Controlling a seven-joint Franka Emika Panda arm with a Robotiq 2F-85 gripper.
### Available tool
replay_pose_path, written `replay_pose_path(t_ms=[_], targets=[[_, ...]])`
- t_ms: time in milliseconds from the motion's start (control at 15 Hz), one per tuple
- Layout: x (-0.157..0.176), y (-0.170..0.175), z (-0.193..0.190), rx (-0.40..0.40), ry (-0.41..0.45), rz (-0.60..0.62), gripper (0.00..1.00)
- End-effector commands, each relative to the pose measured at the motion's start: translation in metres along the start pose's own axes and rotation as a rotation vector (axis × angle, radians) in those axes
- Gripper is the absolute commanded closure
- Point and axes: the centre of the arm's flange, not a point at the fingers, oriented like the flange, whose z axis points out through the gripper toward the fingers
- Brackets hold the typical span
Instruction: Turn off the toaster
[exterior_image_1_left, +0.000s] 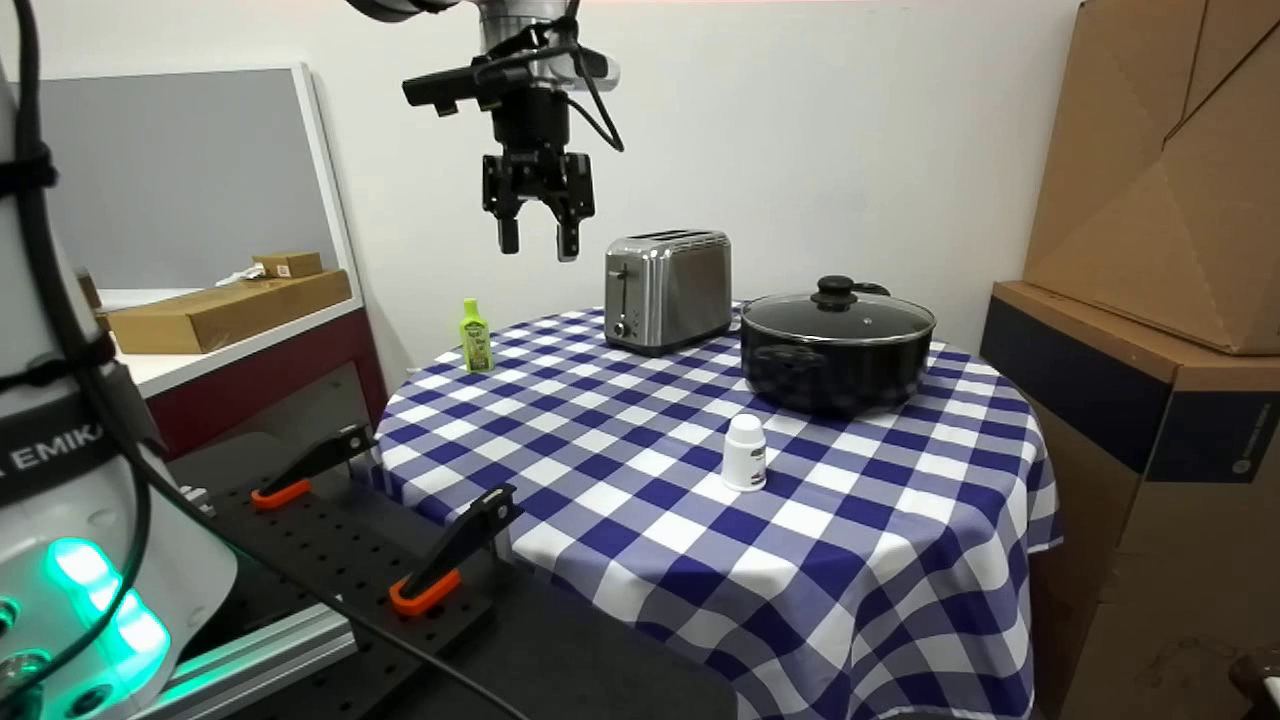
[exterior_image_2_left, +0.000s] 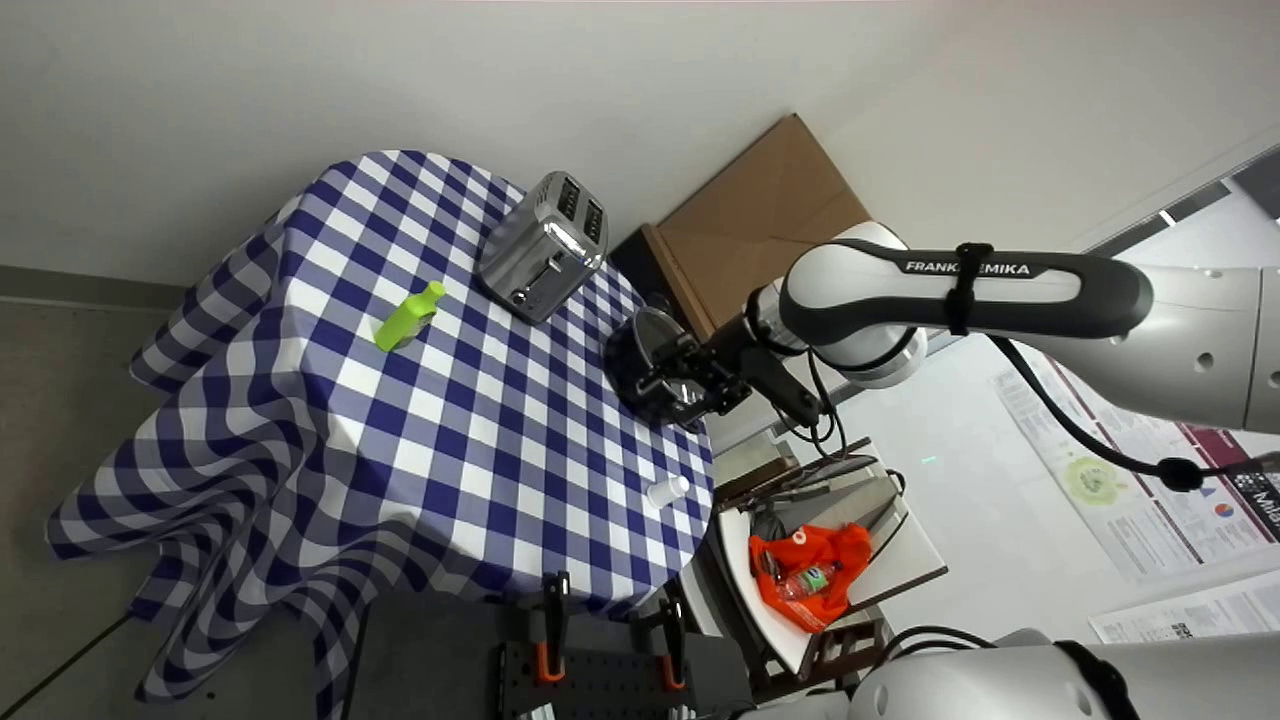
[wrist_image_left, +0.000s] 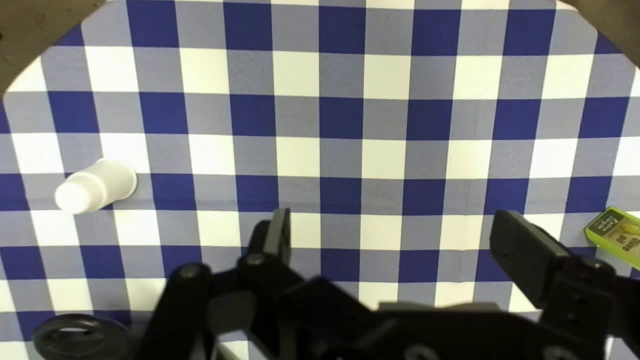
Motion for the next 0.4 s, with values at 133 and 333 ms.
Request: replay_pose_path(t_ms=[133,333], targets=[[-0.009,0.005,-0.007,-0.017,0.014,0.054,0.00],[-0.012,0.007,-0.011,-0.023,0.013,0.076,0.00]])
